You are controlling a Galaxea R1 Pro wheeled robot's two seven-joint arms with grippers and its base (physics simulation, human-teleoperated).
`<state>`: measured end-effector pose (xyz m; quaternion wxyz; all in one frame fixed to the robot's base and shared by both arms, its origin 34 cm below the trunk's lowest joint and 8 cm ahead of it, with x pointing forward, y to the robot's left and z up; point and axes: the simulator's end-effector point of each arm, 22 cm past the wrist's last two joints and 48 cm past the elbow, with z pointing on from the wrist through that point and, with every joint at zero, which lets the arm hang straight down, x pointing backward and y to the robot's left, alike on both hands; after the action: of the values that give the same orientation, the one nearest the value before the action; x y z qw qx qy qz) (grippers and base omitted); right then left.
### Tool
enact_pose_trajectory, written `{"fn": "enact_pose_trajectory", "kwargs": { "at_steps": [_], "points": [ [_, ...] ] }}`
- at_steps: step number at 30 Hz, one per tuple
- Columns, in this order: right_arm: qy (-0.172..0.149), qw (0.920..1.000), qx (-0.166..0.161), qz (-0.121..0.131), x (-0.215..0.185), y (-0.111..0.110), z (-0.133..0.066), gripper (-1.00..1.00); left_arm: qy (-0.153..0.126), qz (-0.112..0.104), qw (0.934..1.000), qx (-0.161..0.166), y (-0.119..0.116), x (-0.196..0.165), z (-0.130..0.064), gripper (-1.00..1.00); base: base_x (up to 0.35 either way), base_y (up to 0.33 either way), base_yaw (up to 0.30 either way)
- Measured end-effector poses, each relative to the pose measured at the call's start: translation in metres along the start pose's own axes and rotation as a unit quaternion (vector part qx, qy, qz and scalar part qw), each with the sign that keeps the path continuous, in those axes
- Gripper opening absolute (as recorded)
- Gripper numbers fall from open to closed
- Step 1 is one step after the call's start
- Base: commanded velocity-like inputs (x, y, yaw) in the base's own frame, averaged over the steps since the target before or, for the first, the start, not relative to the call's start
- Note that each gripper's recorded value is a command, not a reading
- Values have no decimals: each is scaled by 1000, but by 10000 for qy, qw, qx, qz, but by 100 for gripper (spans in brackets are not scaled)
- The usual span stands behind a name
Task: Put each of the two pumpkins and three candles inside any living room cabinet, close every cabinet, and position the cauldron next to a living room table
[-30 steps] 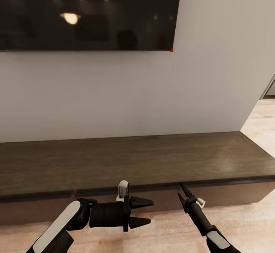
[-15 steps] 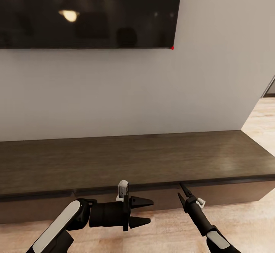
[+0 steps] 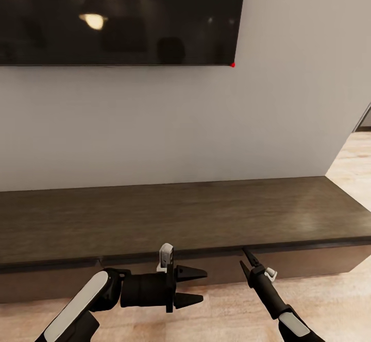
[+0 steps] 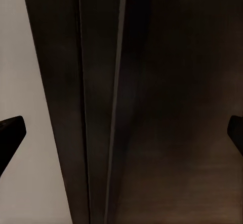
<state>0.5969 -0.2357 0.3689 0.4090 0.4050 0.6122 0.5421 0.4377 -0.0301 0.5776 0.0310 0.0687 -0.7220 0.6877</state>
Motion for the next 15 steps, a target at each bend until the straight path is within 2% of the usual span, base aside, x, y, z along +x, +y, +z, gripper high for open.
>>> {"fn": "enact_pose_trajectory", "kwargs": {
  "at_steps": [10, 15],
  "points": [
    [0, 10000, 0, 0, 0, 0, 0, 100, -6, 1, 10000, 2, 0, 0, 0, 100, 3, 0, 0],
    [0, 10000, -3, 0, 0, 0, 0, 100, -4, 2, 10000, 1, 0, 0, 0, 100, 92, 0, 0]
  ]
}}
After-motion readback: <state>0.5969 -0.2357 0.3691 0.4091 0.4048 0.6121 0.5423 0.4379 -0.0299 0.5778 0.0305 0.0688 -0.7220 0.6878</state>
